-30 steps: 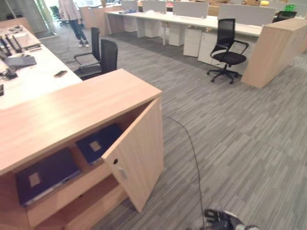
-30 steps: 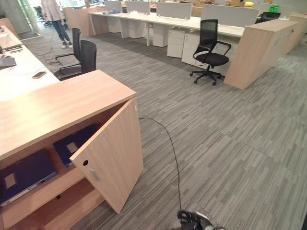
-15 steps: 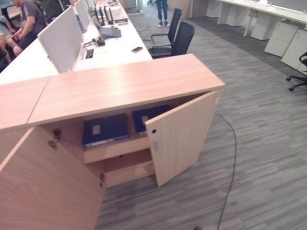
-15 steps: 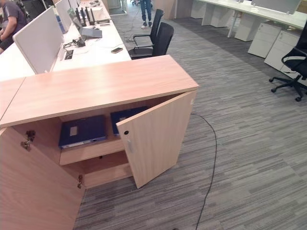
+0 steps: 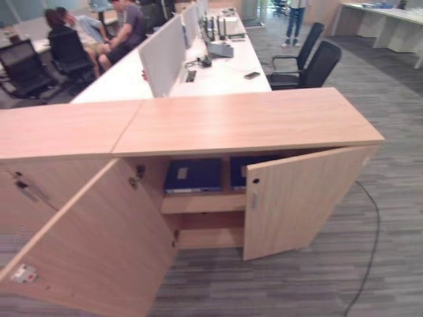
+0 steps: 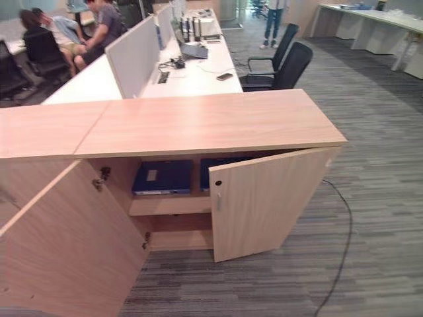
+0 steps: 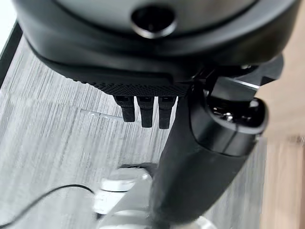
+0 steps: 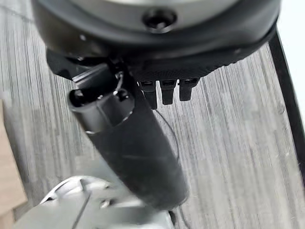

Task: Put the empty folder in the office cabinet

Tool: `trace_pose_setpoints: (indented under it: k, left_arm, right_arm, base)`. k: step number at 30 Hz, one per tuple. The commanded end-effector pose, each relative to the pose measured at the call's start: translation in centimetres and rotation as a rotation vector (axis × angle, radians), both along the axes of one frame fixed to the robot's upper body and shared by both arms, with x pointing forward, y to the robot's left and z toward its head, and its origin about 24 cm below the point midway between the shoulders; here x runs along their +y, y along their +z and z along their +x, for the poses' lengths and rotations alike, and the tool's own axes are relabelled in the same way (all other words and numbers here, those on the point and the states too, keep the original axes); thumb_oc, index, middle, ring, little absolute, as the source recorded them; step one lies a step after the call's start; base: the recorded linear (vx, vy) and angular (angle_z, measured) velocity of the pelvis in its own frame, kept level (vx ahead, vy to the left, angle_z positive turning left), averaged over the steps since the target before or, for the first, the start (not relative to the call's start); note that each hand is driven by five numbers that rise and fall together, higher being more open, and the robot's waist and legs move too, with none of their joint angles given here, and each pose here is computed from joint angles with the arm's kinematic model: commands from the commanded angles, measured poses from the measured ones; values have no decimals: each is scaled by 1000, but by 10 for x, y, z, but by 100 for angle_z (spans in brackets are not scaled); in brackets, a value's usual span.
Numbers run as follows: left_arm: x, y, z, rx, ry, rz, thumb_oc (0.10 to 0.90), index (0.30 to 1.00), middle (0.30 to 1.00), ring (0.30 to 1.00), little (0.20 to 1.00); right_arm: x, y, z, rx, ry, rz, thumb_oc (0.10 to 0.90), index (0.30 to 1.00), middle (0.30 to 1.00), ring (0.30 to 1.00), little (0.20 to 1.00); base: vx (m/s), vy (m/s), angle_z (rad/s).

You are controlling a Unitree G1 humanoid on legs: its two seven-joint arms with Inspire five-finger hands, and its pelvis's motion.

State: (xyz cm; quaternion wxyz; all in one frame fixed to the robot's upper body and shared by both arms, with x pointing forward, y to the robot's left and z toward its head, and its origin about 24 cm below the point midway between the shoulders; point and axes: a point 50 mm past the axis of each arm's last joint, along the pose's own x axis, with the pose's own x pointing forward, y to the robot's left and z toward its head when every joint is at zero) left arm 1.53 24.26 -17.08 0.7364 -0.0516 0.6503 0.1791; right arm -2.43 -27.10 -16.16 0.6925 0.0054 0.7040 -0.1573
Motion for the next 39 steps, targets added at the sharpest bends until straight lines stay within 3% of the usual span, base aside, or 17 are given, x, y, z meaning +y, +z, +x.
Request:
trace_pose_setpoints:
  k: [1,3,11,17,22,29,32,39]
  left_arm:
    - [26,8,10,-51,101,61,800,900,900,900,900]
    - [56,19,17,-125,228,135,800,900,900,900,900]
    - [93,40,44,-256,292,227,800,900,900,900,900]
    - [91,48,89,-344,159,250,800,900,900,900,900]
    - [85,50,101,-367,98,236,800,900,900,900,900]
    - [74,50,115,-430,77,199,800,900,900,900,900]
    - [63,62,151,-538,28,197,800,900,900,900,900]
    - [69,91,178,-695,-86,275,800,900,900,900,900]
  right_arm:
    - [-5,1,34,-114,-102,-10,800,900,900,900,900]
    - [-5,1,29,-104,-108,3,800,900,900,900,900]
    - [-12,4,16,-66,-108,-8,800,900,900,900,900]
    - [-10,3,12,-66,-142,-9,800,900,900,900,900]
    - [0,0,15,-85,-130,15,800,900,900,900,900]
    - [-11,3,36,-156,-125,-25,800,900,900,900,900]
    - [-23,8,48,-192,-123,-75,800,900,900,900,900]
    - [-22,7,31,-144,-143,-66,800,900,900,900,900]
  base:
    - [-13,173,47]
    - [-6,215,42]
    - [-5,131,27]
    - [-7,15,153]
    - [-26,-166,94]
    - [-37,-183,37]
    - [-164,-116,33]
    - [0,-5,58]
